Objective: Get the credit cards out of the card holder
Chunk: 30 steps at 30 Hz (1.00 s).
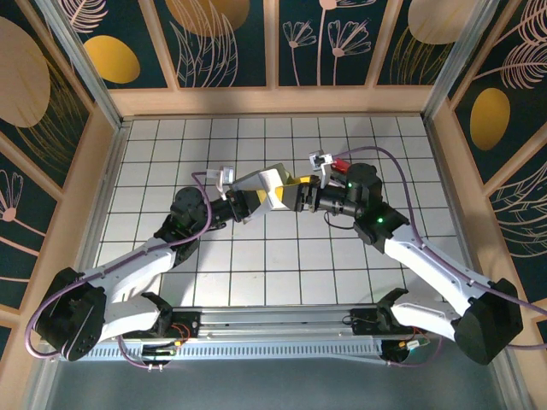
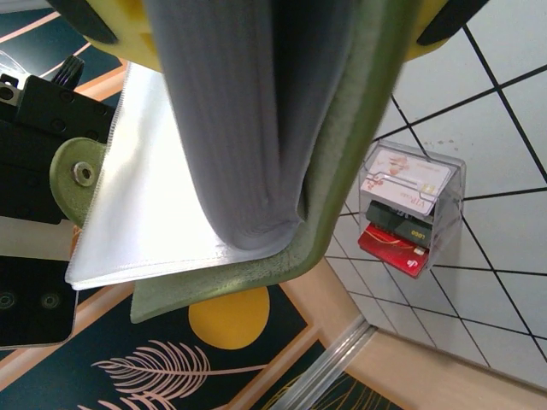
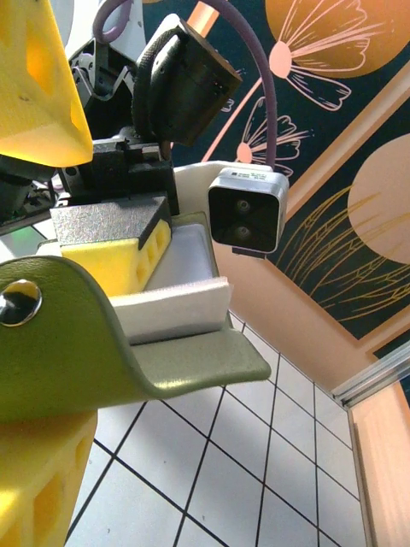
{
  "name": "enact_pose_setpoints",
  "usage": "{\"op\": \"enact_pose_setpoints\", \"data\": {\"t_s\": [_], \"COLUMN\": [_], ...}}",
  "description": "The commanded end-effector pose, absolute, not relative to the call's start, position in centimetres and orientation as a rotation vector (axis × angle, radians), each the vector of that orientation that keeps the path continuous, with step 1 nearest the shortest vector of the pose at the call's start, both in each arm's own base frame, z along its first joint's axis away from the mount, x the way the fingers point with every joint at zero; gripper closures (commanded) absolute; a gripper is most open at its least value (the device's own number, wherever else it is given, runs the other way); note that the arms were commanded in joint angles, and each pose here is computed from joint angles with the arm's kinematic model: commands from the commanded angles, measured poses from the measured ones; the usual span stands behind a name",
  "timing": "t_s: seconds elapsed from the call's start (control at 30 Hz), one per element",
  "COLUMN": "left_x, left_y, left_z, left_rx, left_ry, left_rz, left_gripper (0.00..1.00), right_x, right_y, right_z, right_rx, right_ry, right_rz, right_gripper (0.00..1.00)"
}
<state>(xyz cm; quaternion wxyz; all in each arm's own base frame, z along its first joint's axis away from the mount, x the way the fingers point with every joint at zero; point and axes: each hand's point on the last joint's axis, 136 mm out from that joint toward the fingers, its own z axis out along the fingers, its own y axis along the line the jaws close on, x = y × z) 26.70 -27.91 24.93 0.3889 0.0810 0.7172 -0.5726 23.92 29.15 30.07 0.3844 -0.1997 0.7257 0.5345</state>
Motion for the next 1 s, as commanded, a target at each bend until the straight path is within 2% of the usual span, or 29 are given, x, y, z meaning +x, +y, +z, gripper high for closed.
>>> {"op": "enact_pose_setpoints", "data": {"t_s": [0.0, 0.13, 0.23, 0.33, 0.4, 0.47, 0.57, 0.63, 0.97], "left_x": [26.5, 26.3, 26.3, 26.2, 26.1, 26.0, 25.8, 25.7, 25.5], "left_y": [-28.5, -28.6, -28.6, -28.7, -28.7, -28.7, -28.7, -28.6, -27.9], "left_z": [27.5, 27.6, 27.6, 28.0, 28.3, 28.3, 28.0, 27.8, 27.6], "left_rx": [0.253, 0.264, 0.263, 0.261, 0.261, 0.26, 0.261, 0.259, 0.234], "left_ry": [1.75, 1.751, 1.749, 1.738, 1.732, 1.735, 1.753, 1.76, 1.76], "left_rz": [-1.495, -1.506, -1.516, -1.534, -1.545, -1.55, -1.552, -1.554, -1.527], "left_gripper": [0.78, 0.78, 0.78, 0.74, 0.69, 0.63, 0.56, 0.56, 0.6], "right_x": [23.7, 24.3, 25.0, 25.7, 26.1, 26.4, 26.9, 27.0, 27.6], "right_y": [30.0, 30.2, 30.3, 30.2, 30.0, 29.9, 29.4, 29.1, 28.5], "right_z": [29.3, 28.4, 27.7, 27.0, 26.6, 26.3, 26.2, 26.3, 26.1], "right_rx": [-0.546, -0.534, -0.508, -0.472, -0.43, -0.395, -0.332, -0.303, -0.253], "right_ry": [1.849, 1.88, 1.917, 1.949, 1.966, 1.975, 1.971, 1.959, 1.958], "right_rz": [1.384, 1.361, 1.329, 1.309, 1.304, 1.314, 1.342, 1.37, 1.401], "right_gripper": [0.27, 0.28, 0.34, 0.53, 0.75, 0.9, 0.97, 1.0, 1.0]}}
